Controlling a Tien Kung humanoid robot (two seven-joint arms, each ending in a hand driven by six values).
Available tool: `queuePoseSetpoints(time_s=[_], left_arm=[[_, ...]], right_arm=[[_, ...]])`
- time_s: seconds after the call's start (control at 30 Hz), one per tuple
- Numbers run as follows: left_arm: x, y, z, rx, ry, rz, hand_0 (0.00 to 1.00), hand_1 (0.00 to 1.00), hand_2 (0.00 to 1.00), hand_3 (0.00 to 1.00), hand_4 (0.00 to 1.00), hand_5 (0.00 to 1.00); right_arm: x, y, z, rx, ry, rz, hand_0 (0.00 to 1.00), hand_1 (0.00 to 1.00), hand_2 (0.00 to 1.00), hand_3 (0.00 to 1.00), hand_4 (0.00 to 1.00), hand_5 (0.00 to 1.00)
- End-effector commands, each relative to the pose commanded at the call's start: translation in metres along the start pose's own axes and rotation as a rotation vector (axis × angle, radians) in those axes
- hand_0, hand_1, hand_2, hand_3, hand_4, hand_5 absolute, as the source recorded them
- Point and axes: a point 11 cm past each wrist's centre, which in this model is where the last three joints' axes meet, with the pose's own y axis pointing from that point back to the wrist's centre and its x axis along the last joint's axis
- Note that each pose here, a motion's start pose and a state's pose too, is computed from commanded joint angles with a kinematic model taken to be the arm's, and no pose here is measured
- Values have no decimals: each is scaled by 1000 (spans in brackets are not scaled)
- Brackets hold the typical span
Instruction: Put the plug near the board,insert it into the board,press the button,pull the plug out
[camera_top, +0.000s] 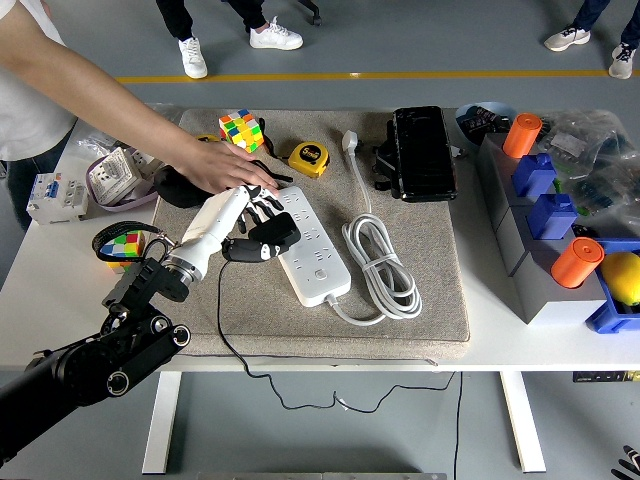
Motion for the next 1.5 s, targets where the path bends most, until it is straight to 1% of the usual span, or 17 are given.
queuePoseSetpoints(time_s=[0.2, 0.33, 0.43, 0.67, 0.8, 0.9, 1.17, 1.2, 1.37, 1.4, 1.5], left_arm=[[5, 1, 0, -2, 14, 16, 226, 409, 388, 535, 827, 2], [12, 1, -3, -4, 8, 33, 226, 409, 388, 535, 827, 2], [20, 4, -11, 14, -4, 48, 224, 409, 387, 535, 822, 2], [29, 12, -36, 67, -49, 56, 224, 406, 385, 533, 820, 2], [31, 16, -47, 92, -91, 51, 225, 407, 389, 533, 821, 2], [34, 17, -51, 102, -107, 52, 225, 407, 389, 533, 821, 2], [33, 17, -56, 115, -117, 34, 228, 409, 394, 533, 823, 2], [32, 17, -57, 120, -115, 30, 237, 436, 410, 535, 833, 2], [32, 18, -59, 129, -104, 27, 237, 436, 410, 535, 833, 2], [32, 18, -60, 129, -103, 27, 245, 485, 505, 552, 880, 32], [33, 19, -61, 138, -94, 20, 245, 485, 505, 552, 880, 32]], right_arm=[[0, 0, 1, -1, 1, 0, 593, 641, 578, 489, 760, 492], [0, 0, 1, -1, 0, 0, 593, 641, 578, 489, 760, 492], [0, 0, 1, -1, -2, 0, 593, 642, 575, 489, 757, 490], [1, 0, 1, -2, -3, 1, 593, 642, 574, 489, 756, 489], [0, 0, 1, -1, -3, 0, 593, 642, 575, 487, 755, 488], [0, 0, 2, -2, -2, -1, 593, 642, 575, 487, 755, 488], [-1, 0, 1, 1, -5, -3, 592, 642, 572, 488, 754, 487], [-1, 0, 1, 0, -5, -2, 591, 642, 572, 488, 754, 487], [-1, 0, 1, 0, -4, -2, 591, 642, 572, 488, 754, 487], [-1, 0, 1, 0, -4, -2, 591, 642, 571, 488, 754, 486], [-1, 0, 1, 1, -3, -3, 591, 642, 571, 488, 754, 486]])
